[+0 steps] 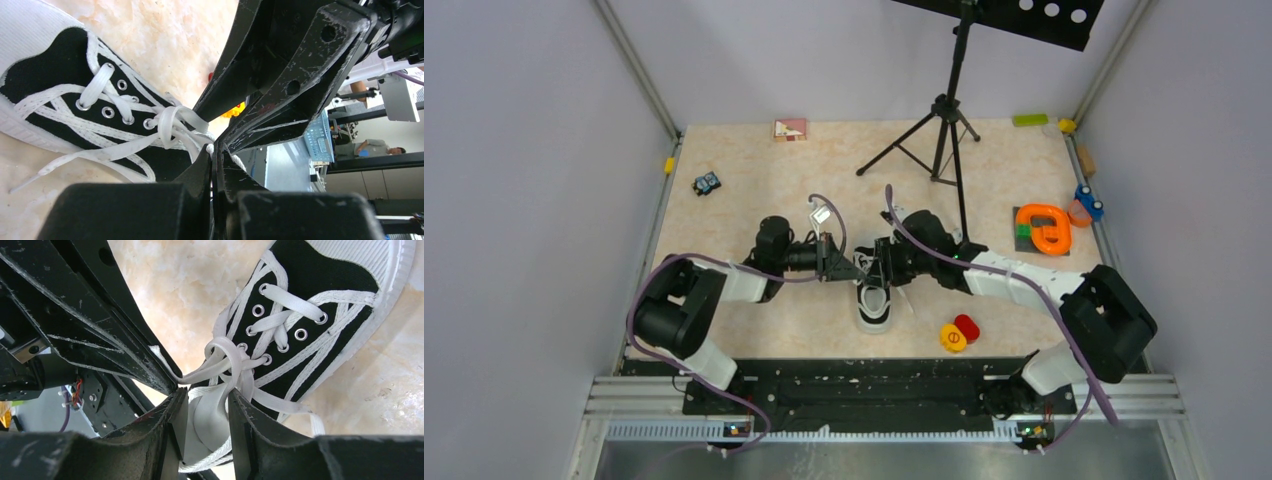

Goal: Tie the shoes
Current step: Cross the shoelace with the shoelace.

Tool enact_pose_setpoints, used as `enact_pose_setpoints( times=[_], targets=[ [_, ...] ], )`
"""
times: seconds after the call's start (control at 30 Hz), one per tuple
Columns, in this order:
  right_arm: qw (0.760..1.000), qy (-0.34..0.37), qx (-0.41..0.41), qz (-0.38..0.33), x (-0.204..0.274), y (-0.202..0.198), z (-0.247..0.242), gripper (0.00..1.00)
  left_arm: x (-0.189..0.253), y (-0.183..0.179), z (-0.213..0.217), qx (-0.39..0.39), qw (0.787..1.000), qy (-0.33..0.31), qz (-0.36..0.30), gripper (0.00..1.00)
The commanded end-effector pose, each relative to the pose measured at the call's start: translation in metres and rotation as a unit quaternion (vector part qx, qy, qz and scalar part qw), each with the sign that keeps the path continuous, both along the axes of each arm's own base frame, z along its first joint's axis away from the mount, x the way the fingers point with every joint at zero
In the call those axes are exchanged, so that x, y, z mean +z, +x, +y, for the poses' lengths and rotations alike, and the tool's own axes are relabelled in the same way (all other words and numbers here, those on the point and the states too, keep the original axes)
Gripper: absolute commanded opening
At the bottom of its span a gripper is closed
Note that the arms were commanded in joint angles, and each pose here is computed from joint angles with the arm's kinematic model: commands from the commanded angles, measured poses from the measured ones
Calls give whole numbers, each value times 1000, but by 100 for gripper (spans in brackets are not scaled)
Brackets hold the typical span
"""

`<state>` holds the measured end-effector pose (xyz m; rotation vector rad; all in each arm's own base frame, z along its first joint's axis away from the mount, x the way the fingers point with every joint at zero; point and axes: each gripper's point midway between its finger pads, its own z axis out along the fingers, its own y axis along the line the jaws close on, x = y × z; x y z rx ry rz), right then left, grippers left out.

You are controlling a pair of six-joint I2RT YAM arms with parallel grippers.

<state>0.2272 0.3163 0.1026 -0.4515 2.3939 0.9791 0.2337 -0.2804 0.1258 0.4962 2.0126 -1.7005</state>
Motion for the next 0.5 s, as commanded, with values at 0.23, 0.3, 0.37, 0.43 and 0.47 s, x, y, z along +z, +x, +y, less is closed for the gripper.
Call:
enact_pose_setpoints(
  times=[0.23, 0.3, 0.37, 0.43, 0.47],
  targets=[
    [997, 60, -17, -41, 37, 11, 10, 42, -2, 8, 5, 29, 998, -13, -48, 0],
    [997, 63, -20, -44, 40, 13, 9, 42, -2, 8, 5, 30, 998, -13, -48, 0],
    [996, 67, -28, -49, 43, 15, 6, 42, -3, 9, 6, 31, 998, -11, -49, 0],
    [995, 71, -37, -52, 46, 18, 2, 43, -3, 10, 7, 32, 998, -11, -49, 0],
    [995, 73, -39, -53, 47, 19, 1, 43, -3, 10, 7, 32, 998, -11, -48, 0]
  ],
)
